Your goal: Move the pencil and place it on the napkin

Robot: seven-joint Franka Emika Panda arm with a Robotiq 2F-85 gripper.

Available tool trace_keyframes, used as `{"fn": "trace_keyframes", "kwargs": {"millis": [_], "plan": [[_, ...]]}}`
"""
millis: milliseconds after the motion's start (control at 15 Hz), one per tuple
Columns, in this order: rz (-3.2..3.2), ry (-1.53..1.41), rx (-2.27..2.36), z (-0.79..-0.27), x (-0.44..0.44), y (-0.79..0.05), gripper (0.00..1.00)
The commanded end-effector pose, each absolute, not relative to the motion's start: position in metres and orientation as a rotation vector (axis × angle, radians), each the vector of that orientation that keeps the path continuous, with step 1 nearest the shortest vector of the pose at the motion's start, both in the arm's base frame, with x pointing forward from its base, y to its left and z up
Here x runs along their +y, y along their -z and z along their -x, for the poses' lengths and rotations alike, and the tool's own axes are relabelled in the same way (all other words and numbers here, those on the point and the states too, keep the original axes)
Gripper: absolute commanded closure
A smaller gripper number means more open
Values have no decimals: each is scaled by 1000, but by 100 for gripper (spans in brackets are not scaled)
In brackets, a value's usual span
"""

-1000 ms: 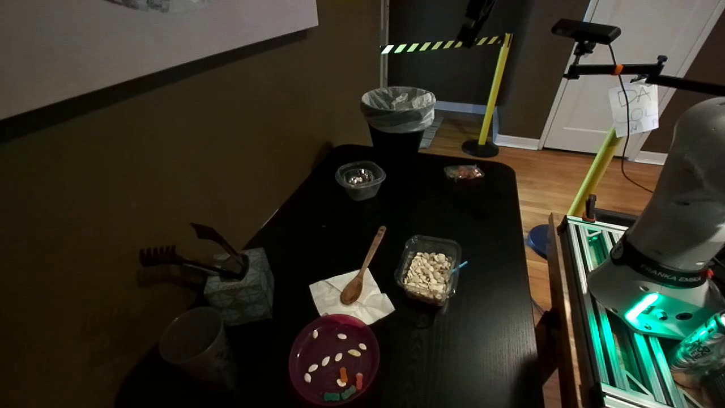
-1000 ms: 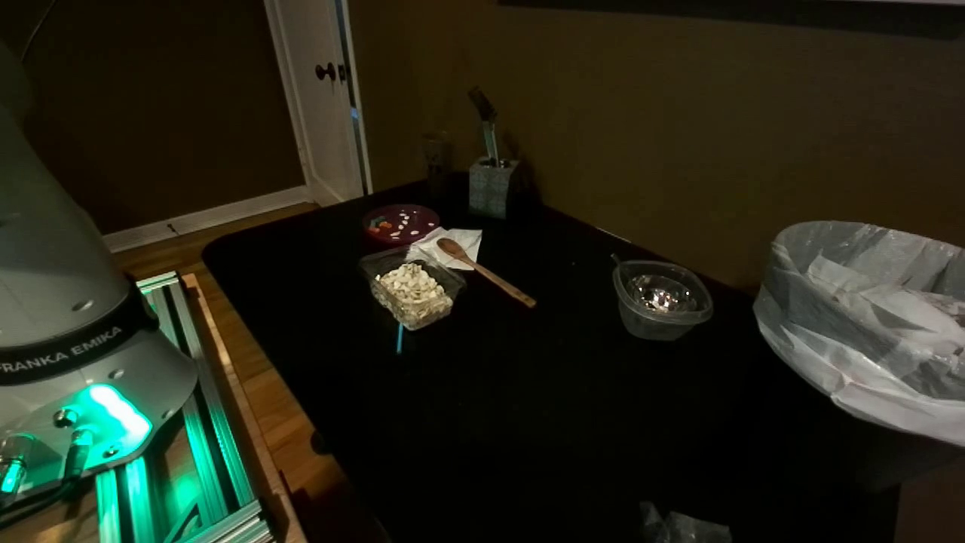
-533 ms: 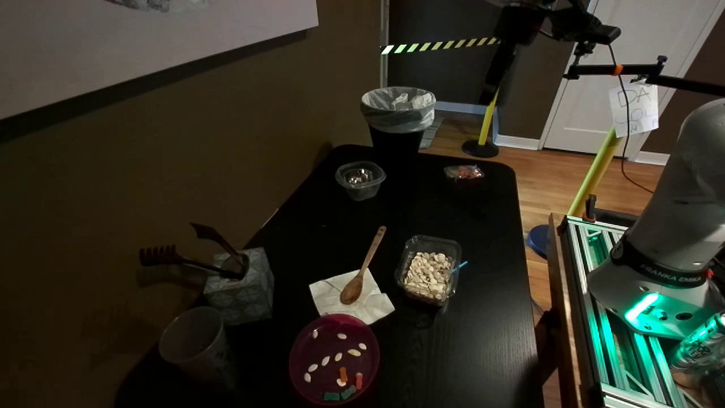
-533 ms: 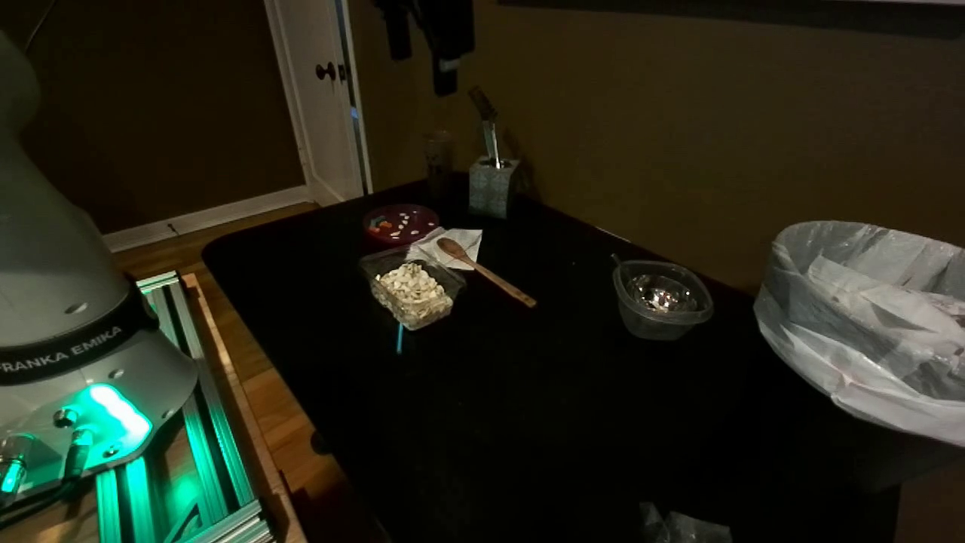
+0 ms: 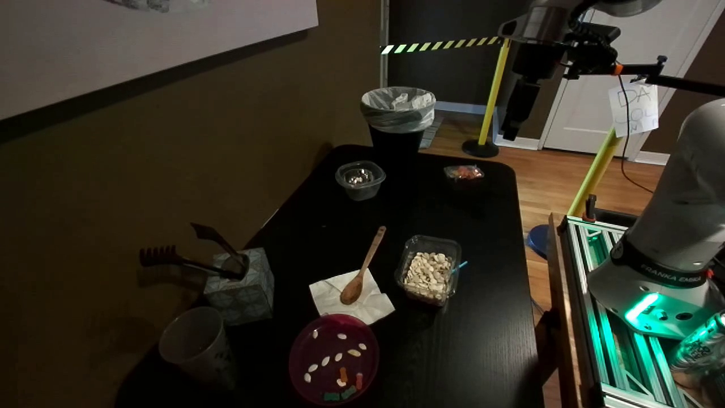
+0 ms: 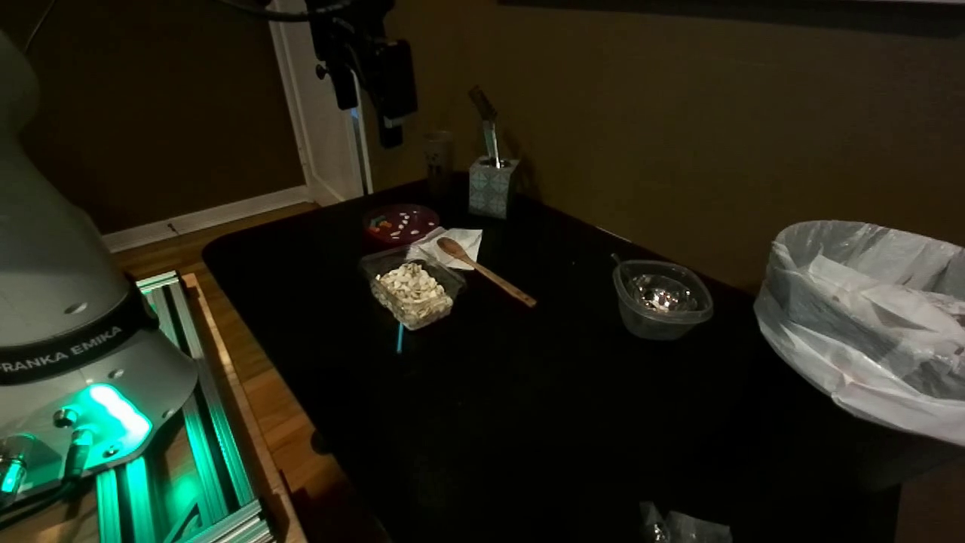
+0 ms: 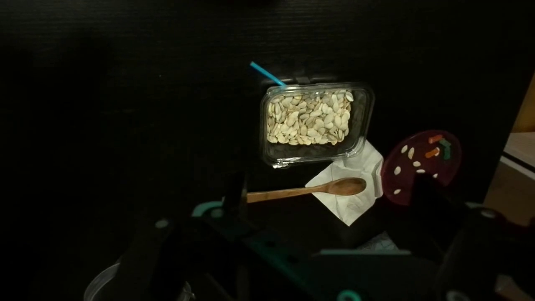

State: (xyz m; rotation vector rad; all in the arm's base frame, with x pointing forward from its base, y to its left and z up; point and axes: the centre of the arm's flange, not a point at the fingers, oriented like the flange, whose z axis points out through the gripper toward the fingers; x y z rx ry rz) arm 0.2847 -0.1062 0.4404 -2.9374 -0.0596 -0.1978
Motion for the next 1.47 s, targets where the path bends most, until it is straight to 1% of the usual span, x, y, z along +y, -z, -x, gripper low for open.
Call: {"fn": "trace_keyframes", "kwargs": {"millis": [0, 200, 400, 600, 733, 800, 867, 1000, 1200, 1400], "plan": [[2972, 164, -83, -296, -98, -432, 0], [2986, 79, -181, -326, -58, -375, 0], [2906, -27, -352, -339, -27, -334, 0], [2918, -143, -374, -348, -10, -278, 0], [2928, -263, -375, -352, -9, -240, 0], [2919, -392, -381, -351, -9, -219, 0], [2930, -253, -366, -353, -11, -272, 0], [2931, -317, -367, -355, -10, -254, 0], [2939, -265, -370, -361, -11, -267, 0], [2872, -144, -317, -366, -17, -242, 0]]}}
